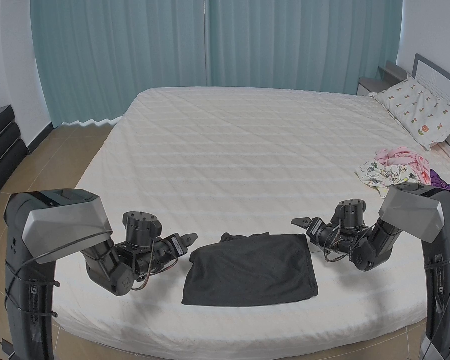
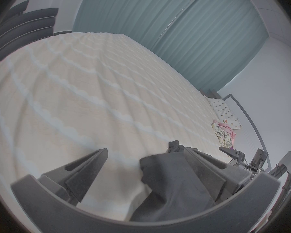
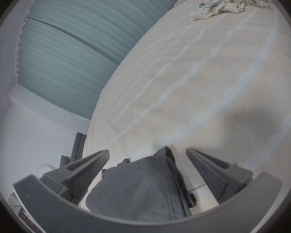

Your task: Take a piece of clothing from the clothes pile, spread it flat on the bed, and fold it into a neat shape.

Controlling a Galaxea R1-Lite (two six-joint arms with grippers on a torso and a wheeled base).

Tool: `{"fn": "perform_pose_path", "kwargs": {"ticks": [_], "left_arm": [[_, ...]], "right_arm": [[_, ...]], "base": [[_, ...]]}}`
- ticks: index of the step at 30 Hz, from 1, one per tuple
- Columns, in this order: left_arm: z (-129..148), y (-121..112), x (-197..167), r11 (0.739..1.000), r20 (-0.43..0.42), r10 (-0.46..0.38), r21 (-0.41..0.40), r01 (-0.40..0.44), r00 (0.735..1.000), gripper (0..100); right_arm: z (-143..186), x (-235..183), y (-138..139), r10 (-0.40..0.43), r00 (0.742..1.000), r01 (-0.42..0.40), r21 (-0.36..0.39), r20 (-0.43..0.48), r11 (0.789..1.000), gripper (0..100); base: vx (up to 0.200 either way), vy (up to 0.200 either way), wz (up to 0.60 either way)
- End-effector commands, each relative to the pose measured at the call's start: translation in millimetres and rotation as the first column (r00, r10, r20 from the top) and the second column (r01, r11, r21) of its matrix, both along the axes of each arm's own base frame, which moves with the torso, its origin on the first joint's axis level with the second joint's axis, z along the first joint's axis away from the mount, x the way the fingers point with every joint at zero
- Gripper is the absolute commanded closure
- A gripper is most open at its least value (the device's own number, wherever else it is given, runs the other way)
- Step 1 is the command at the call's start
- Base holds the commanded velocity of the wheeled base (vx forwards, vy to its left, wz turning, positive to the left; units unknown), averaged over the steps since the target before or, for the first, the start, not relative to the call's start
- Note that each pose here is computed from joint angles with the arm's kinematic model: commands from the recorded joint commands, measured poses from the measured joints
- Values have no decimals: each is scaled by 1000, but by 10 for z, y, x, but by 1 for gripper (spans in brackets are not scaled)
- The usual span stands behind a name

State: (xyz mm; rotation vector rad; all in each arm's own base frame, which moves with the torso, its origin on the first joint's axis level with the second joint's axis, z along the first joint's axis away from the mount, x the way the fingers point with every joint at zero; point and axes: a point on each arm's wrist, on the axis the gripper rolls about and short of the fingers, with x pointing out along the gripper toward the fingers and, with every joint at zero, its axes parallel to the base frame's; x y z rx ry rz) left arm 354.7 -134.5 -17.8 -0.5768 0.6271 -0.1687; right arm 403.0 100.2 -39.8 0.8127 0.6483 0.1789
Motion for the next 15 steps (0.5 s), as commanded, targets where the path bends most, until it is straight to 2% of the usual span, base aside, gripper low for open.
{"fn": "perform_pose_path", "kwargs": {"ticks": [1,5,11,12,15], "left_arm": [[-225,-212,95,999,-14,-37,-1,37,999,0],[-349,-328,147,999,-19,-53,5,54,998,0],[-325,-406,181,998,-5,-69,-3,69,998,0],[-327,-410,188,998,-5,-69,-3,69,998,100],[-346,-425,253,998,2,-61,-5,61,998,100]], "right_arm": [[68,-66,10,5,1000,-5,8,10,1000,0],[81,-73,16,7,1000,-7,10,11,1000,0],[76,-79,14,4,1000,-4,16,5,1000,0],[77,-80,20,5,1000,-5,16,6,1000,0],[70,-98,16,5,1000,-5,15,2,1000,0]], "base": [[0,0,0],[0,0,0],[0,0,0],[0,0,0],[0,0,0]]}}
